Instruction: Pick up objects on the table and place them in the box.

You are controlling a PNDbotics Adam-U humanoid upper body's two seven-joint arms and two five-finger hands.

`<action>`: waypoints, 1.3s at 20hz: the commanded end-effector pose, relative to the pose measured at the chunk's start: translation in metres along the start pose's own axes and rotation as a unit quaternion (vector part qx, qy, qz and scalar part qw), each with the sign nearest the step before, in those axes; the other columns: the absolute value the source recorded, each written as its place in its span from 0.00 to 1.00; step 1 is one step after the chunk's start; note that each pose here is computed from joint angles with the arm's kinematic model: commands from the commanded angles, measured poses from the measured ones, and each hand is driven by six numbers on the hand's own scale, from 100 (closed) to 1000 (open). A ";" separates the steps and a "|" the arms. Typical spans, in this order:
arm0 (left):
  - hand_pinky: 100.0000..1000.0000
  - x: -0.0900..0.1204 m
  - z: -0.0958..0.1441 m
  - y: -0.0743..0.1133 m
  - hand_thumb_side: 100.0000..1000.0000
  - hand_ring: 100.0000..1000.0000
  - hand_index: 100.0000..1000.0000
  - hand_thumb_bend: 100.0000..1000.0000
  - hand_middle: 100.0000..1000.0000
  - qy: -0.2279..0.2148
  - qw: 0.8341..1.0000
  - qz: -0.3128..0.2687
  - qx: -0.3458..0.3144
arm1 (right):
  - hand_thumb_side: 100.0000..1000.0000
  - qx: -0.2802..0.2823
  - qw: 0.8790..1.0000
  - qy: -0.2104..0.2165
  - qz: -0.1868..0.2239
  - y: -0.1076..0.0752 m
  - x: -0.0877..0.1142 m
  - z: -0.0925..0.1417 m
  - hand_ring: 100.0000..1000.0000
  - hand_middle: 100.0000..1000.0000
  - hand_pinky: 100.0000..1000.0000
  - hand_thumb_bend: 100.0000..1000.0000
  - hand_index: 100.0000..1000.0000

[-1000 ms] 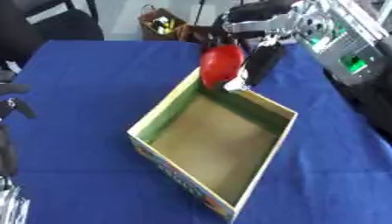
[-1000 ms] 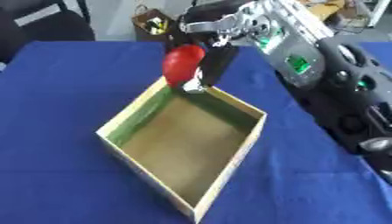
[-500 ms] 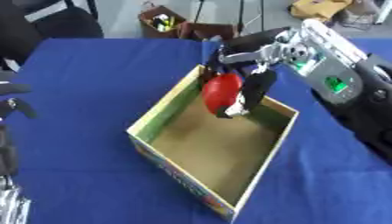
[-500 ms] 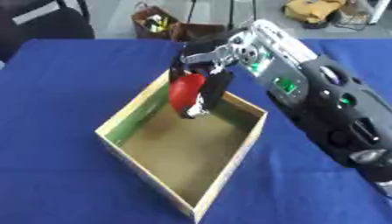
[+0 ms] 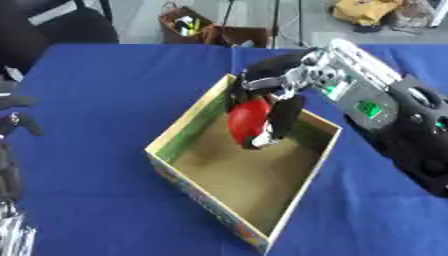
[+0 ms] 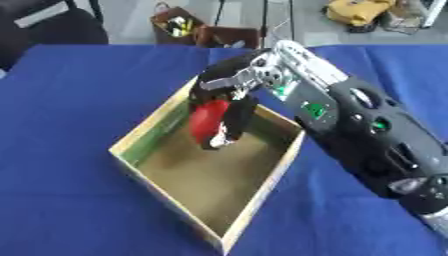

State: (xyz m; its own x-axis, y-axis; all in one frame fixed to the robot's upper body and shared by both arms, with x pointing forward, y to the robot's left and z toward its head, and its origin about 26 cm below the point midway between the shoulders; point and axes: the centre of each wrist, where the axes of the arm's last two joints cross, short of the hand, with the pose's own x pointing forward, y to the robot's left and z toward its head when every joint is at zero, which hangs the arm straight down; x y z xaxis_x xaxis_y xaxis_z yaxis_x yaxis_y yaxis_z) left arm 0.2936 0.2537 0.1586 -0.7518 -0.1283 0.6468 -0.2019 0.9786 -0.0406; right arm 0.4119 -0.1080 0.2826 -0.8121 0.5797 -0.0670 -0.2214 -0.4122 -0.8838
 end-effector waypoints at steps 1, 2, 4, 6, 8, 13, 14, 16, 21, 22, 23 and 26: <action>0.21 0.006 -0.005 -0.001 0.93 0.50 0.67 0.00 0.55 -0.015 1.000 0.004 -0.004 | 0.26 -0.003 1.000 -0.012 0.007 -0.008 0.002 0.004 0.62 0.64 0.49 0.00 0.64; 0.21 0.006 -0.005 -0.001 0.93 0.50 0.67 0.00 0.55 -0.015 1.000 0.004 -0.004 | 0.26 0.001 1.000 -0.014 0.009 -0.008 0.003 0.004 0.63 0.64 0.50 0.00 0.64; 0.21 0.006 -0.005 -0.001 0.93 0.50 0.67 0.00 0.55 -0.015 1.000 0.004 -0.004 | 0.26 0.006 1.000 -0.017 0.013 -0.007 0.003 0.004 0.64 0.64 0.51 0.00 0.64; 0.21 0.006 -0.005 -0.001 0.93 0.50 0.67 0.00 0.55 -0.015 1.000 0.004 -0.004 | 0.26 0.010 1.000 -0.018 0.015 -0.006 0.002 0.003 0.64 0.64 0.51 0.00 0.64; 0.21 0.006 -0.005 -0.001 0.93 0.50 0.67 0.00 0.55 -0.015 1.000 0.004 -0.004 | 0.25 0.010 1.000 -0.019 0.015 -0.005 0.001 0.003 0.63 0.64 0.51 0.00 0.64; 0.21 0.006 -0.005 -0.001 0.93 0.50 0.67 0.00 0.55 -0.015 1.000 0.003 -0.004 | 0.31 -0.031 0.999 -0.016 0.023 -0.014 0.002 0.017 0.62 0.62 0.50 0.00 0.64; 0.21 0.006 -0.005 -0.001 0.93 0.50 0.67 0.00 0.55 -0.015 1.000 0.003 -0.004 | 0.32 -0.052 0.998 -0.014 0.025 -0.018 0.002 0.024 0.62 0.62 0.50 0.00 0.64; 0.21 0.006 -0.005 0.000 0.93 0.50 0.67 0.00 0.55 -0.015 1.000 0.002 -0.003 | 0.36 -0.094 0.995 -0.011 0.027 -0.026 0.003 0.038 0.61 0.62 0.50 0.00 0.64; 0.21 0.006 -0.005 0.000 0.92 0.50 0.67 0.00 0.55 -0.015 1.000 0.001 -0.002 | 0.43 -0.203 0.979 0.001 0.033 -0.043 0.006 0.075 0.59 0.61 0.47 0.00 0.64; 0.21 0.006 -0.005 0.001 0.92 0.50 0.67 0.00 0.55 -0.015 1.000 0.000 -0.001 | 0.43 -0.220 0.975 0.004 0.033 -0.045 0.006 0.082 0.59 0.61 0.47 0.00 0.64; 0.21 0.006 -0.005 0.001 0.92 0.50 0.67 0.00 0.55 -0.015 1.000 0.000 -0.001 | 0.44 -0.233 0.972 0.007 0.033 -0.046 0.006 0.088 0.59 0.61 0.47 0.00 0.64; 0.21 0.006 -0.005 0.001 0.92 0.50 0.67 0.00 0.55 -0.015 1.000 -0.001 0.000 | 0.49 -0.283 0.959 0.019 0.023 -0.048 0.004 0.107 0.57 0.60 0.46 0.00 0.65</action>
State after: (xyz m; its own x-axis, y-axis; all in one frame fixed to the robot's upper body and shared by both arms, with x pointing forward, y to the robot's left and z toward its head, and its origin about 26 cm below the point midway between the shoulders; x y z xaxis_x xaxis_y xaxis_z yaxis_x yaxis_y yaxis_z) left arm 0.2937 0.2536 0.1588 -0.7522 -0.1280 0.6463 -0.2022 0.9785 -0.0415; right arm 0.3709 -0.1514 0.3558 -0.8020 0.5895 -0.0962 0.0896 -0.0404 -0.9952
